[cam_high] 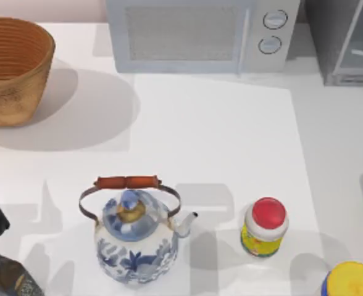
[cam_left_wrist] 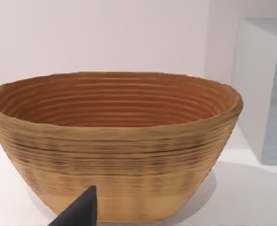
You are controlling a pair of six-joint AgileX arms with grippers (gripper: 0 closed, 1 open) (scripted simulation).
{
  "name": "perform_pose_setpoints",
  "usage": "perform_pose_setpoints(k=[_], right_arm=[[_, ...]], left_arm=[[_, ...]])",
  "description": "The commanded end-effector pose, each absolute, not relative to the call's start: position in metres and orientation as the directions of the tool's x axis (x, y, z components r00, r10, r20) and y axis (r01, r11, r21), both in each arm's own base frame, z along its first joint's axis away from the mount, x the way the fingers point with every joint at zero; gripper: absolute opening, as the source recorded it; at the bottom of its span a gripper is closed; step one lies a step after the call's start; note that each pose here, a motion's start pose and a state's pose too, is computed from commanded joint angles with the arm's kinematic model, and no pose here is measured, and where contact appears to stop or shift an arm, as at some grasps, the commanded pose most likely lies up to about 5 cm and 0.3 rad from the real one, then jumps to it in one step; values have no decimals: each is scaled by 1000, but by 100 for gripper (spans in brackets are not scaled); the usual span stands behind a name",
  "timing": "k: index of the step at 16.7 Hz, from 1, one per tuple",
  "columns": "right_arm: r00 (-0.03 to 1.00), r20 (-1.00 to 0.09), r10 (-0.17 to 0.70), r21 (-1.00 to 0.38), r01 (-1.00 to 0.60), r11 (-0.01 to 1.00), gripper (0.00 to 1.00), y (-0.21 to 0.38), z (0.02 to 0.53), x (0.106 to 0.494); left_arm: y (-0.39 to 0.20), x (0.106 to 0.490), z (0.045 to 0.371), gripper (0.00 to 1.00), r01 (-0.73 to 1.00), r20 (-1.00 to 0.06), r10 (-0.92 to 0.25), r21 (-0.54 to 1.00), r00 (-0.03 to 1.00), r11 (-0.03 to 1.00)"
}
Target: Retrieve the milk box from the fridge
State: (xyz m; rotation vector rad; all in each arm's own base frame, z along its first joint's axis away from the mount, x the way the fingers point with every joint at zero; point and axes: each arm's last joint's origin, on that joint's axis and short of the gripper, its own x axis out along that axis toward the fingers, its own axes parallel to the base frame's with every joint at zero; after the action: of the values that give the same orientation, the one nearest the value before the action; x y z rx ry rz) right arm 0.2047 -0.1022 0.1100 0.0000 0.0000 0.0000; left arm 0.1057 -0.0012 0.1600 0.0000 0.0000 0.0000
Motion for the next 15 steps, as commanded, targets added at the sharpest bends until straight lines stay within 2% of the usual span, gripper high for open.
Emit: perform_pose_setpoints(k=[5,8,11,15], right_arm=[[1000,-3,2,2,-2,1000,100,-101,110,205],[1000,-8,-5,0,5,1000,100,-106,108,222],[1000,-8,-14,-5,14,1000,100,-115,107,261],[1000,0,-15,-10,15,1000,100,-119,109,336]], left_arm=[[-1,106,160,100,0,0,0,0,1000,1000],[-1,106,160,100,0,0,0,0,1000,1000],[-1,106,160,100,0,0,0,0,1000,1000],[-1,106,160,100,0,0,0,0,1000,1000]])
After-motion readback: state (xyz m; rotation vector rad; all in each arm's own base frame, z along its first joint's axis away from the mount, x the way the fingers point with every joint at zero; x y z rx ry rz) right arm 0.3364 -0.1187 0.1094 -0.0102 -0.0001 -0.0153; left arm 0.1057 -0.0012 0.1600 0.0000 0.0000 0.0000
